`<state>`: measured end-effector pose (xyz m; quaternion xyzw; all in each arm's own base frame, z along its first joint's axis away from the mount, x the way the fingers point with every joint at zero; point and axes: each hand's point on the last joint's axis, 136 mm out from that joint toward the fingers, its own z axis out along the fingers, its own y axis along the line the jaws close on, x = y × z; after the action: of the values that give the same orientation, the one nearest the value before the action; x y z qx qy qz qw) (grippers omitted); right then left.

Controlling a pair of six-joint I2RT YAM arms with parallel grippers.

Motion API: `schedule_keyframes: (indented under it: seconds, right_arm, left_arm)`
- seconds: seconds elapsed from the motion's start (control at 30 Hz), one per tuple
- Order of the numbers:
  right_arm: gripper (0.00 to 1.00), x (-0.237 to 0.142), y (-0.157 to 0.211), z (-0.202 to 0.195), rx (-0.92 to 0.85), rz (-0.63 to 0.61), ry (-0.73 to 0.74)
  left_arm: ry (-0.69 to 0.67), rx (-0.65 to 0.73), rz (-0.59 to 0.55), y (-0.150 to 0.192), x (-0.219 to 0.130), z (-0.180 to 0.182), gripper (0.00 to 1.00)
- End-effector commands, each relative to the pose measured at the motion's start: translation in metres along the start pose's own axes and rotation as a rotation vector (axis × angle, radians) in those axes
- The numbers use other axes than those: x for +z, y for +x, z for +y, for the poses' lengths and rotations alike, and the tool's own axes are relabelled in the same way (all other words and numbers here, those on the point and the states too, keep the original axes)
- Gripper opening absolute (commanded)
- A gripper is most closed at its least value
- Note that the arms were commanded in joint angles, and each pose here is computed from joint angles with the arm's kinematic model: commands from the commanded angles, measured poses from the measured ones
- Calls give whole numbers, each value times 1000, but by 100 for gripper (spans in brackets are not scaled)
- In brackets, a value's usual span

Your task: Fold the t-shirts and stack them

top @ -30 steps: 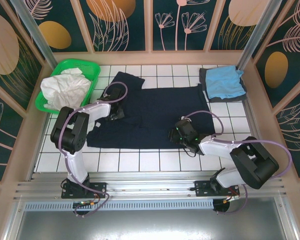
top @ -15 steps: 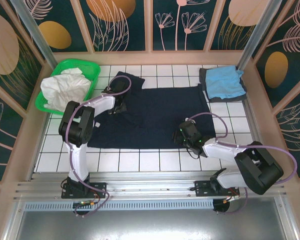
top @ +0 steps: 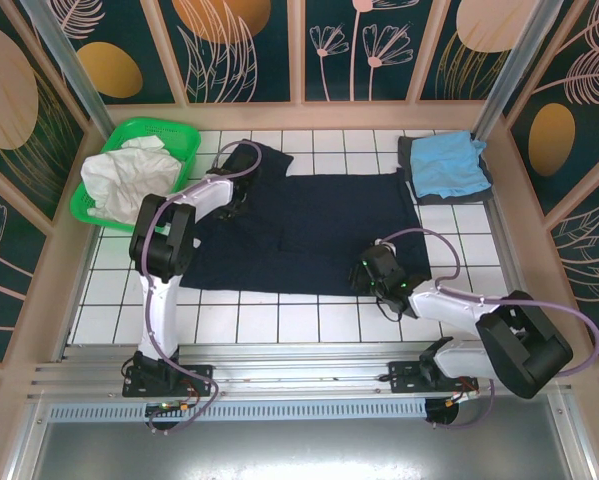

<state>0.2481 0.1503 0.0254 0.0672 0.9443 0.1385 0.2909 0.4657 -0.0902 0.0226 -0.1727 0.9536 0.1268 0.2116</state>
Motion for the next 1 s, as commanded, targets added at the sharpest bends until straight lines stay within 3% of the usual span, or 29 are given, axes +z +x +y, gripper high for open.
schedule_keyframes:
  seconds: [0.0, 0.07, 0.13, 0.27, 0.4, 0.57, 0.77, 0.97]
  right_arm:
    - [46, -11, -12, 4, 34, -30, -9]
    - [46, -20, -28, 29, 37, -76, -113]
    - [46, -30, -47, 62, 32, -126, -240]
    - [48, -36, -81, 126, 0, -176, -411]
    - [50, -9, -94, 183, -50, -126, -497]
    - [50, 44, -94, 226, -116, -32, -479]
    - [50, 95, -91, 229, -131, 45, -358]
    - [49, 122, -77, 226, -119, 114, -305]
  left_arm:
    - [-13, -18, -47, -19, -30, 18, 57]
    - [26, -17, -66, -24, -43, 18, 65]
    - [71, -21, -82, -24, -56, 20, 81]
    - [174, -38, -105, -5, -77, 30, 88]
    - [170, -59, -105, 30, -81, 59, 93]
    - [140, -80, -88, 65, -82, 89, 95]
    - [241, -103, -33, 111, -72, 92, 93]
    - [138, -118, 38, 139, -45, 113, 93]
